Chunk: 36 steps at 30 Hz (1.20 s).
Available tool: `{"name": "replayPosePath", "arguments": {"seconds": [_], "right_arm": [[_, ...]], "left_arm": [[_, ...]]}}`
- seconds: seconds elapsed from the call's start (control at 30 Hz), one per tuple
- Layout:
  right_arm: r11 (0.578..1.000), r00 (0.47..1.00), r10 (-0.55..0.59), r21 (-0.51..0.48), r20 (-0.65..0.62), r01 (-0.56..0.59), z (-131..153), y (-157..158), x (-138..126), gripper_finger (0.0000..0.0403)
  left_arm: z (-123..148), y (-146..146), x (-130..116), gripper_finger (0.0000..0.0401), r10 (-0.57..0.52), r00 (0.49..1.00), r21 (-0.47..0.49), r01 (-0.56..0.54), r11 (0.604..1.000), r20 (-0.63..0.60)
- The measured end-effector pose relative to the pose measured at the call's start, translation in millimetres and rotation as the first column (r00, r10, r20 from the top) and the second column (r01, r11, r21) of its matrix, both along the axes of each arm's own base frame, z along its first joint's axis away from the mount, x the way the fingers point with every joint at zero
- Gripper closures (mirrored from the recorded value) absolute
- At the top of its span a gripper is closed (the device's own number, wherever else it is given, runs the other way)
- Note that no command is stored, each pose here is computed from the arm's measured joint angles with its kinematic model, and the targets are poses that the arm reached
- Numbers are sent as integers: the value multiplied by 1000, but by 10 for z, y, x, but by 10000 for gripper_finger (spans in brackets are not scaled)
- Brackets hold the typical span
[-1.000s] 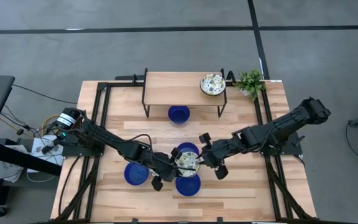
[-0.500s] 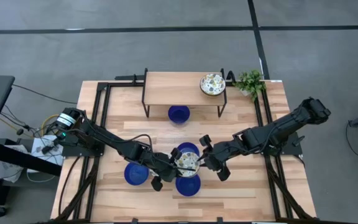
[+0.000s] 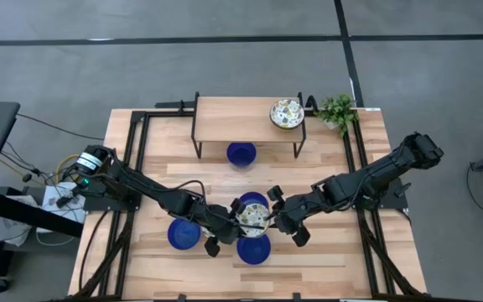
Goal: Pick & Place Mini bowls
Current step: Stack the white patterned bowl on the white patterned bowl on the shelf
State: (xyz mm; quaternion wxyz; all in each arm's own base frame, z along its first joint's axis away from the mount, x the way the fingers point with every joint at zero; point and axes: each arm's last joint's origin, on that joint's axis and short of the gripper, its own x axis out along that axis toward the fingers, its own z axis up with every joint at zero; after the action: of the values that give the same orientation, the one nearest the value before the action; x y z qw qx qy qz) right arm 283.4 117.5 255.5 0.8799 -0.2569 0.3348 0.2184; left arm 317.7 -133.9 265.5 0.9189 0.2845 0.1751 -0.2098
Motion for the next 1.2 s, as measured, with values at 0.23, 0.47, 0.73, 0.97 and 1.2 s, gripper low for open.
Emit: {"name": "replayPosePath", "arguments": {"seconds": [0.23, 0.47, 0.73, 0.97, 1.2], "right_arm": [[1000, 1000, 19, -8, -20, -19, -98, 31, 60, 305], [998, 998, 62, -5, 28, -62, -45, 44, 69, 305], [994, 994, 105, -14, 27, -105, -59, 53, 69, 354], [987, 987, 160, -26, 30, -160, -62, 63, 67, 392], [989, 989, 144, -21, 35, -144, 26, 64, 90, 400]], "left_arm": [[68, 20, -43, 379, -10, 1000, -40, 10, 999, 0], [161, 60, -74, 376, -28, 999, -65, 30, 997, 29], [202, 137, -50, 361, -26, 998, -76, 30, 997, 53], [231, 184, -25, 349, -64, 995, -98, 71, 993, 71], [265, 195, -14, 301, -31, 995, -105, 40, 994, 93]]}}
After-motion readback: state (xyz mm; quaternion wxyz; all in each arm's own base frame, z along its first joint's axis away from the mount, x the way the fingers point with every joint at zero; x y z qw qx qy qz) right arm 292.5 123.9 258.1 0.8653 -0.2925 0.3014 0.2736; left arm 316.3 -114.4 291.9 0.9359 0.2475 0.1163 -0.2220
